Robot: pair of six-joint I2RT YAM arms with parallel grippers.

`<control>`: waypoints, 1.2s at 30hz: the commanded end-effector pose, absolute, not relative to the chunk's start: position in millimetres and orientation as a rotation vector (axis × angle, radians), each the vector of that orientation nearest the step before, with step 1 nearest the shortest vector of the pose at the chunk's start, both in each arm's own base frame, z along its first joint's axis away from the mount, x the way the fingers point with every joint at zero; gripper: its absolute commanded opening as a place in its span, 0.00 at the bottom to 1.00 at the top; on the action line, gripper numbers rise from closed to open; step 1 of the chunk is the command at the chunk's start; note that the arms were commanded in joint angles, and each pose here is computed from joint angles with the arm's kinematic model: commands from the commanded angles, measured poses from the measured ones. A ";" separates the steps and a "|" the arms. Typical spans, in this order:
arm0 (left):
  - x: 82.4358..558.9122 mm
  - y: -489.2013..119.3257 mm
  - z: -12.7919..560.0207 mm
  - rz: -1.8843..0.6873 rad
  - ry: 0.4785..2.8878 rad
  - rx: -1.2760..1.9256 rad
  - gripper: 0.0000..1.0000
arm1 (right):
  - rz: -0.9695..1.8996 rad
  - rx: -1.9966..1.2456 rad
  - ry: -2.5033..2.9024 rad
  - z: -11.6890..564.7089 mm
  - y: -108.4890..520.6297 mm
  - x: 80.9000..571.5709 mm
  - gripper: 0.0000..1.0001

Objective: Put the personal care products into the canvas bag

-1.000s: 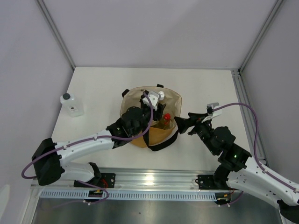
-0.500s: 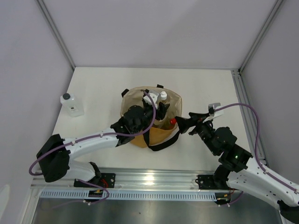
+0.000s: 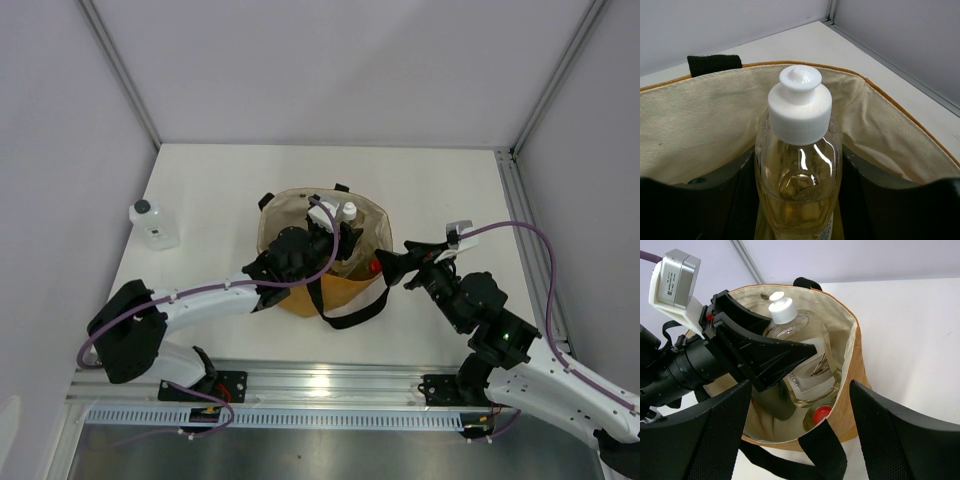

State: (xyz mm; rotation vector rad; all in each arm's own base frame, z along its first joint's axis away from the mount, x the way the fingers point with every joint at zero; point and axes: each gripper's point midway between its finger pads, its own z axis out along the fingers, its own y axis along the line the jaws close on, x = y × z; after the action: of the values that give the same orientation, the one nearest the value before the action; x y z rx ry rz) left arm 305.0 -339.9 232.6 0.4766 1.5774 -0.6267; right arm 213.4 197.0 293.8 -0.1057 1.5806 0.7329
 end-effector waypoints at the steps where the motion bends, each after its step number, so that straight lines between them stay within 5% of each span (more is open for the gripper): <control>1: 305.9 -344.6 300.6 -0.744 1.351 0.379 0.01 | 0.737 -0.096 1.550 301.9 195.1 213.0 0.83; 4: 308.8 -346.7 290.3 -0.726 1.380 0.392 0.04 | 0.735 -0.096 1.550 301.9 194.6 213.0 0.83; 6: 310.4 -347.3 282.4 -0.713 1.403 0.400 0.23 | 0.735 -0.096 1.549 302.6 194.6 213.0 0.83; 14: 311.2 -346.0 279.2 -0.693 1.422 0.411 0.49 | 0.736 -0.093 1.547 303.1 193.6 212.6 0.83; 36: 308.2 -342.9 273.2 -0.675 1.443 0.439 0.63 | 0.733 -0.090 1.541 305.0 192.0 212.6 0.83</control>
State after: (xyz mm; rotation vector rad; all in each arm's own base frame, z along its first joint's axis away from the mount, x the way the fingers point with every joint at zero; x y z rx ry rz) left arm 310.7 -341.5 235.8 0.4709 1.5426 -0.6228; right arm 212.5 195.8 296.0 -0.1025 1.5733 0.7374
